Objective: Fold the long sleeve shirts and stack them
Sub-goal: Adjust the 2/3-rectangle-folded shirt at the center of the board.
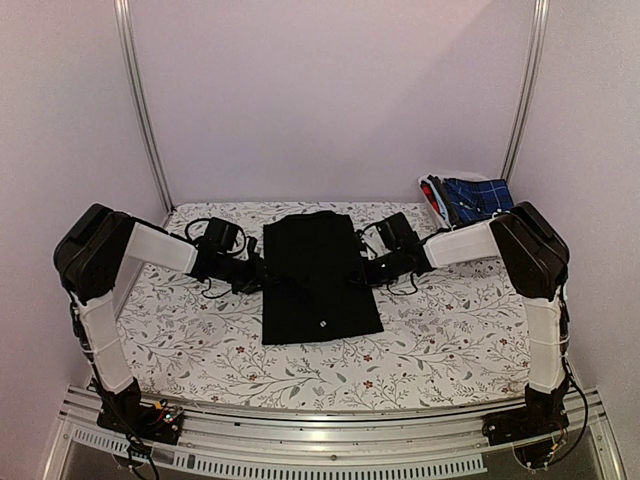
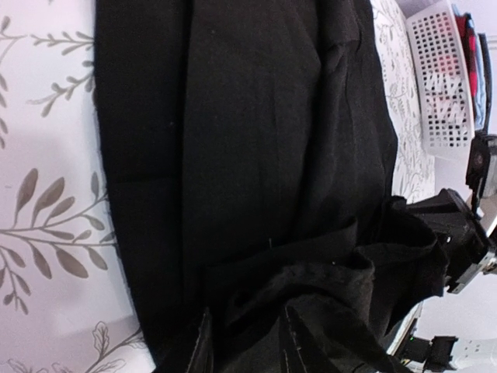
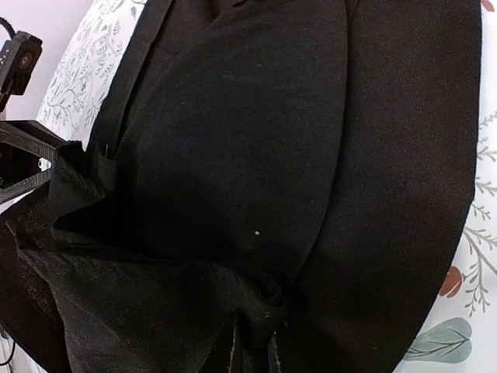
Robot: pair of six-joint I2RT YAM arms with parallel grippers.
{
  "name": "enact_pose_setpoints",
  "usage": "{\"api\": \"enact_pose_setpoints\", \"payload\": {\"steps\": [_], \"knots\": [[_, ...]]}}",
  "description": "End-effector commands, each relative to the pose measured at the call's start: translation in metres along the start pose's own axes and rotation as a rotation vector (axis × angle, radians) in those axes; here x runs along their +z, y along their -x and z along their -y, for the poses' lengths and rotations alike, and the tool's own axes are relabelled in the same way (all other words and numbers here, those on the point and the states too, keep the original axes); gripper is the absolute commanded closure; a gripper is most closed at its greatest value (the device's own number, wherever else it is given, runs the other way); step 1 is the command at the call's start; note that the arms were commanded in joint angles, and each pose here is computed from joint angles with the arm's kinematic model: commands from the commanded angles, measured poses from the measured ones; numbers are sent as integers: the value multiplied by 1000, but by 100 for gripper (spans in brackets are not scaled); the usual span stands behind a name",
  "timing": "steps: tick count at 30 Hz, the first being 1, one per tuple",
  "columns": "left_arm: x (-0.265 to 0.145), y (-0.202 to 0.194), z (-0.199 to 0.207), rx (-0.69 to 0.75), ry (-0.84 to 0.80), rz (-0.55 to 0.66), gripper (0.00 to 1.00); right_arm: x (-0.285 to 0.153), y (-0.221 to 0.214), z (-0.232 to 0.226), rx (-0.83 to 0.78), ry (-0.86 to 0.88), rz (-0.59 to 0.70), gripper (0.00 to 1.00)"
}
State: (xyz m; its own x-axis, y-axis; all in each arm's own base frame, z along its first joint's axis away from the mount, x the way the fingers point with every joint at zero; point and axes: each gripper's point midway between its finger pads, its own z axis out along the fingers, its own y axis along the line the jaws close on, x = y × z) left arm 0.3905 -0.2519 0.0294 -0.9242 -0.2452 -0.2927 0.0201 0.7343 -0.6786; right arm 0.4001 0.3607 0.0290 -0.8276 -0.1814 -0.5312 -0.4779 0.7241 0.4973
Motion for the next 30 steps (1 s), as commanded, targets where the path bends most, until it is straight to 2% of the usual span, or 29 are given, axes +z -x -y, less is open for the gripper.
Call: {"api": "enact_pose_setpoints", "payload": {"steps": [1,5,9,15,25,27,30], "knots": [[1,5,10,11,-33,9,76,-7,15,-9,8,33,42,93],[-6,8,13,15,-28,25,93,-22,21,-8,21,-11,76,99],[-17,9,16,27,-21,53,100,-45,26,-3,40,-85,128,100],[-27,10,13,39,1,84,100,-69,28,1,57,-142,185,100],[-10,10,-3,25,52,58,100,-40,21,24,62,-209,131,99],[-8,8,-4,26,54,45,100,-35,18,27,63,-223,106,95],[-9,8,-1,31,46,46,99,-36,17,27,60,-228,93,81]]}}
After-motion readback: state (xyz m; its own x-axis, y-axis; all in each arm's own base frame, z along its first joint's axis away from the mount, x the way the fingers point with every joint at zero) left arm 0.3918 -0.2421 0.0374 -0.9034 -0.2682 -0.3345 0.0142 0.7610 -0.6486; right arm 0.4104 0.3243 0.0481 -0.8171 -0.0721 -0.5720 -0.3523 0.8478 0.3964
